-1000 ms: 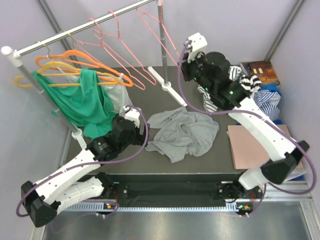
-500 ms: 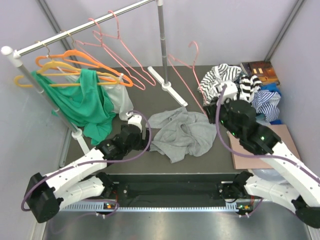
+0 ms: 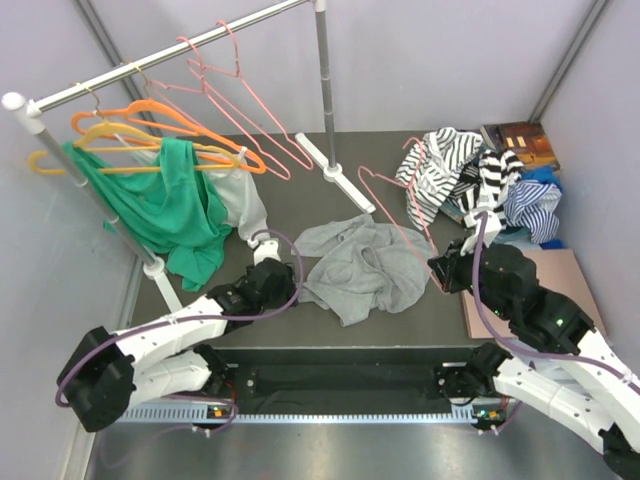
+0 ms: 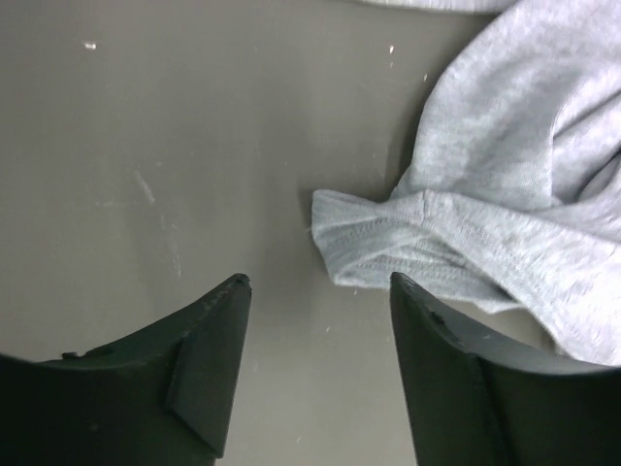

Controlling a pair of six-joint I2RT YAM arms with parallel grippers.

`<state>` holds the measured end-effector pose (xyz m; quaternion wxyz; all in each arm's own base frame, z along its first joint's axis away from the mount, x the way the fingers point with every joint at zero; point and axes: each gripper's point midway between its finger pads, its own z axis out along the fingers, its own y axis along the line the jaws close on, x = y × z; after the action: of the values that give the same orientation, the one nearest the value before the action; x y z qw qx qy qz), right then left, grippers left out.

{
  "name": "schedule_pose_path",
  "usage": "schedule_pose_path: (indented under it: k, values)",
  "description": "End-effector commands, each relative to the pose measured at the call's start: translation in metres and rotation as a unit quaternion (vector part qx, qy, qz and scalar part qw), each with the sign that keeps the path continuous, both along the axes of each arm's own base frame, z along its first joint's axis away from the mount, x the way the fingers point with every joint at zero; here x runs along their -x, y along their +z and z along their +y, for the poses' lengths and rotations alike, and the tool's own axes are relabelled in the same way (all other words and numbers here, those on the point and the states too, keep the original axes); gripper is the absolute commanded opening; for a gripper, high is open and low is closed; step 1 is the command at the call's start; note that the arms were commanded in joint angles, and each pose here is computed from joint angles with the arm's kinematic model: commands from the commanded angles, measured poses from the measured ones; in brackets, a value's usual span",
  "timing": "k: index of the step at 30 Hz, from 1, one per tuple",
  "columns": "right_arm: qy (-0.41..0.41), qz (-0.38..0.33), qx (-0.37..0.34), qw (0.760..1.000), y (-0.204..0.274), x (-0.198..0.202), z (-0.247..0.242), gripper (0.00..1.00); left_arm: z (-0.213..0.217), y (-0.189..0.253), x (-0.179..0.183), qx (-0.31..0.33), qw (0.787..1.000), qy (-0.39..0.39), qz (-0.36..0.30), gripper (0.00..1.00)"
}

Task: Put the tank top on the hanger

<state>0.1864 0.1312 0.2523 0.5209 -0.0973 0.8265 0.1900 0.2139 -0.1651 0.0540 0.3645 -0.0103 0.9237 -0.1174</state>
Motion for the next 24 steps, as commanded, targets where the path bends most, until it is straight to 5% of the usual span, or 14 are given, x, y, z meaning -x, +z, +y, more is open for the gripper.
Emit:
schedule_pose_path:
  k: [1, 10, 24]
  values:
    - [0.005, 0.01, -0.016, 1.0, -0.005, 0.005, 0.004, 0.0, -0.013, 0.013, -0.019, 0.059, 0.997, 0.037, -0.033, 0.63]
    - [0.005, 0.005, -0.021, 1.0, -0.005, 0.005, 0.004, 0.0, -0.021, -0.002, -0.017, 0.057, 0.998, 0.021, -0.008, 0.56]
    - [0.011, 0.017, -0.014, 1.0, -0.022, 0.003, 0.009, 0.0, -0.016, 0.001, -0.038, 0.095, 0.987, 0.13, -0.023, 0.61]
